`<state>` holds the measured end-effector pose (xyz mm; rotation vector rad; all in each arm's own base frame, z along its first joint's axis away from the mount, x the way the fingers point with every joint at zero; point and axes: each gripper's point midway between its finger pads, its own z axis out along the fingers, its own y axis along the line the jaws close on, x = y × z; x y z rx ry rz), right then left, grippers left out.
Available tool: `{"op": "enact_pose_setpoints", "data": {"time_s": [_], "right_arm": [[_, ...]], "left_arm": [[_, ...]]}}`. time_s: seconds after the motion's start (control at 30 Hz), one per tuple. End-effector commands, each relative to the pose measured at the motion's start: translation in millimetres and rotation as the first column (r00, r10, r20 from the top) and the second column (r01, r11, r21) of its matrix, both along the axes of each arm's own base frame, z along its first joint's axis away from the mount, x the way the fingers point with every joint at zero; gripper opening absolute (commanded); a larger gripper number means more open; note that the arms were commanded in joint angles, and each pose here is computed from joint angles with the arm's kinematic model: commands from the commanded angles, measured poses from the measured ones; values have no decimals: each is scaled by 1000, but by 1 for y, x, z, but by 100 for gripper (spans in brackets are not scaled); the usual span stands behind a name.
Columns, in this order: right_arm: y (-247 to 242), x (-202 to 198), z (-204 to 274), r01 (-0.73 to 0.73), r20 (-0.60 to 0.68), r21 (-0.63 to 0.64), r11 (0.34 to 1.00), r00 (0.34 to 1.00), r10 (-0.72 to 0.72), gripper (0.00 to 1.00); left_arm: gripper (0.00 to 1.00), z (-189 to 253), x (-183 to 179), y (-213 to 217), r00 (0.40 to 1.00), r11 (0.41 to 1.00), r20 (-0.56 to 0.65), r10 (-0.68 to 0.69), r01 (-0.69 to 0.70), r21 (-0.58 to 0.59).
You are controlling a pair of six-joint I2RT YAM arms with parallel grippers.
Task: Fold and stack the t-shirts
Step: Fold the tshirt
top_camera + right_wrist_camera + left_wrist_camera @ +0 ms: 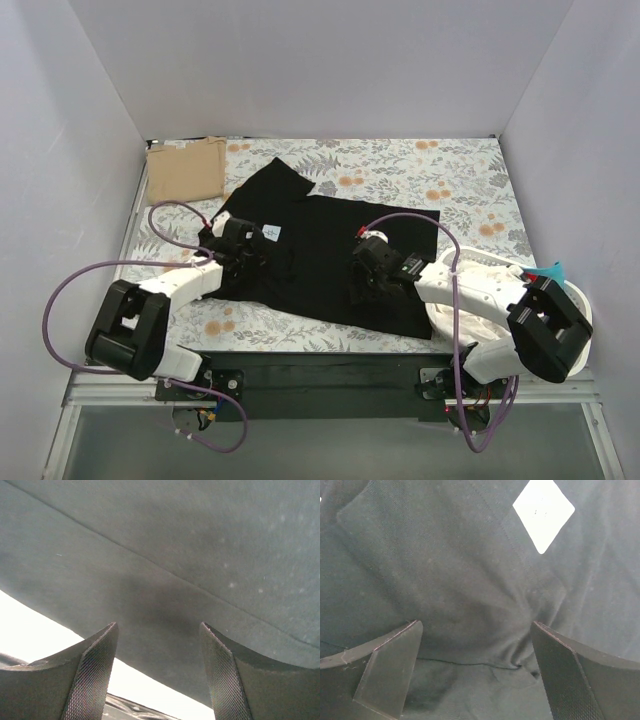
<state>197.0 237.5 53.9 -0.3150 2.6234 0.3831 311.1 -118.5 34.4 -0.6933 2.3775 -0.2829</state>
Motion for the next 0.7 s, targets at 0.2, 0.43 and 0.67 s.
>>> {"op": "enact_pose_setpoints", "data": {"time_s": [0.2,0.43,0.67], "right_arm": [[-11,-20,-25,48,-56,2,999,997,-48,72],[-5,-49,-39,29,-139,17,999,990,-26,71],[-7,-79,-42,28,-168,21,999,986,-24,70]], "left_arm": [[91,-20,-32,47,993,995,-55,102,-102,0],[91,-16,-50,61,990,991,-59,131,-131,5],[91,-5,-65,67,986,986,-36,165,-165,-18]]}}
